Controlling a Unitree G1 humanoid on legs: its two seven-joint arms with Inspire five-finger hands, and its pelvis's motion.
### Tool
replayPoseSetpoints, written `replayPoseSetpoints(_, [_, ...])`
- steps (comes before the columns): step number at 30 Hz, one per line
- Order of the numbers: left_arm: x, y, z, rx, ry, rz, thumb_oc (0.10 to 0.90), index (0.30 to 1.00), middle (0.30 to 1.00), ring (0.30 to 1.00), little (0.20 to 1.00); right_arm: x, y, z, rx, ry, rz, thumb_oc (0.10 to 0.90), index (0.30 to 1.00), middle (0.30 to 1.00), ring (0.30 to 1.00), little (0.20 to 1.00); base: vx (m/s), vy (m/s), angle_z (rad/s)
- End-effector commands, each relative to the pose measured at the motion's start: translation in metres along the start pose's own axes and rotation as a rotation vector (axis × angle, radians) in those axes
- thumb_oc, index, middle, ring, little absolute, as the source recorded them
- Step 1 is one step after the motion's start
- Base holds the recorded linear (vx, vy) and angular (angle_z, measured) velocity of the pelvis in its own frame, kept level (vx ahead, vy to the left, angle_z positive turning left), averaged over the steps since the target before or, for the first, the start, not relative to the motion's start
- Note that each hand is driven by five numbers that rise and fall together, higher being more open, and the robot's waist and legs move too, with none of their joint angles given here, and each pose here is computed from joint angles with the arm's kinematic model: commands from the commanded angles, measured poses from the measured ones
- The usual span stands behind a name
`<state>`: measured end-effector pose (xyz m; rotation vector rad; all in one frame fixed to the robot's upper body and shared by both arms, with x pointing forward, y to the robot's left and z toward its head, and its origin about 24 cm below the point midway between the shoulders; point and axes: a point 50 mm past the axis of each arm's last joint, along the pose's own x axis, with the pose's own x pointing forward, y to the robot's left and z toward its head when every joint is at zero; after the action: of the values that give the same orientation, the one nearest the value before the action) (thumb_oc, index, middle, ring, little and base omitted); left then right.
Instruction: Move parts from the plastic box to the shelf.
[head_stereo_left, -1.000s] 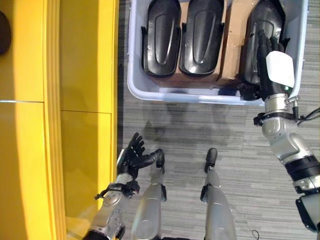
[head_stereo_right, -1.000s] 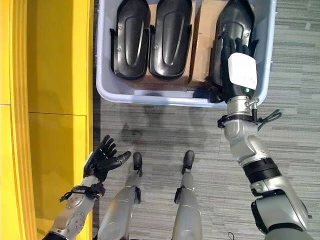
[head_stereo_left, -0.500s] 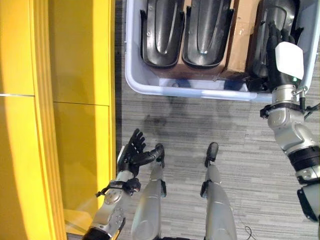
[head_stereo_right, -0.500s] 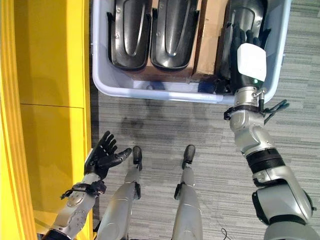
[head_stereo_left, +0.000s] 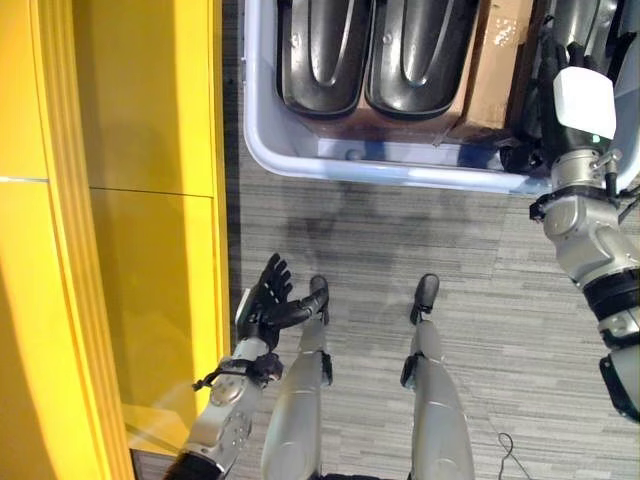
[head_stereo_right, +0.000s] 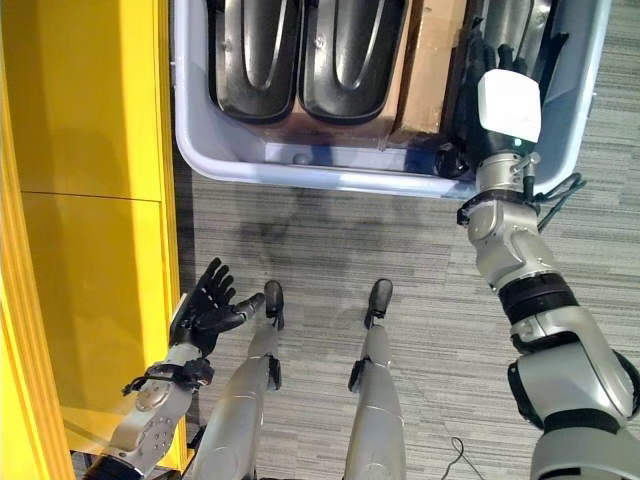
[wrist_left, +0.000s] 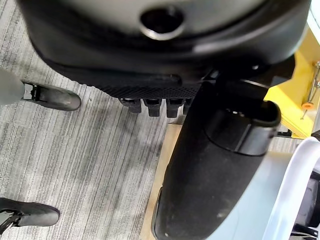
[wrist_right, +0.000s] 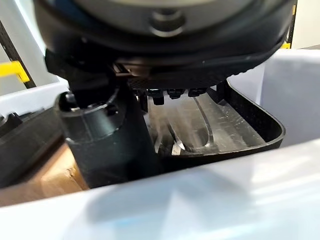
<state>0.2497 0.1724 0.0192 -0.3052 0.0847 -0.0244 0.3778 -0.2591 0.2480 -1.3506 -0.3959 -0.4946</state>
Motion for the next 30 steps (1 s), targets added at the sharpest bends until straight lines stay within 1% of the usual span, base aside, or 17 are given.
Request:
replayPoseSetpoints(1, [-0.004, 0.002, 0.021, 0.026, -0.117, -0.026, 0.900, 1.000, 1.000, 1.000, 1.000, 0.013, -0.015, -0.016, -0.128, 0.023, 0.000, 0.637, 0.632, 0.632, 0.632, 0.632, 0.00, 0.000, 0.00])
replayPoseSetpoints(2, [-0.004, 0.002, 0.021, 0.023, -0.118, -0.024, 0.900, 1.000, 1.000, 1.000, 1.000, 0.013, -0.012, -0.016, -0.128, 0.025, 0.017, 0.582, 0.555, 0.555, 0.555, 0.555, 0.00, 0.000, 0.00])
replayPoseSetpoints(3, [-0.004, 0.002, 0.021, 0.023, -0.118, -0.024, 0.900, 1.000, 1.000, 1.000, 1.000, 0.013, -0.012, -0.016, -0.128, 0.025, 0.017, 0.400, 0.300, 0.300, 0.300, 0.300, 0.00, 0.000, 0.00])
replayPoseSetpoints(5, [-0.003, 0.001, 0.021, 0.021, -0.121, -0.026, 0.900, 1.000, 1.000, 1.000, 1.000, 0.010, -0.004, -0.016, -0.136, 0.024, 0.060, 0.400, 0.300, 0.300, 0.300, 0.300, 0.00, 0.000, 0.00])
replayPoseSetpoints(12, [-0.001, 0.002, 0.021, 0.016, -0.124, -0.012, 0.900, 1.000, 1.000, 1.000, 1.000, 0.004, 0.007, -0.014, -0.109, 0.013, 0.092, 0.400, 0.300, 0.300, 0.300, 0.300, 0.00, 0.000, 0.01])
replayPoseSetpoints(23, [0.000, 0.003, 0.021, 0.018, -0.127, 0.007, 0.900, 1.000, 1.000, 1.000, 1.000, -0.014, 0.022, -0.011, -0.014, 0.023, 0.076, 0.400, 0.300, 0.300, 0.300, 0.300, 0.00, 0.001, 0.00])
replayPoseSetpoints(30, [-0.001, 0.008, 0.018, 0.038, -0.109, 0.026, 0.900, 1.000, 1.000, 1.000, 1.000, -0.034, 0.020, -0.006, 0.007, -0.033, 0.010, 0.400, 0.300, 0.300, 0.300, 0.300, 0.00, -0.001, 0.01])
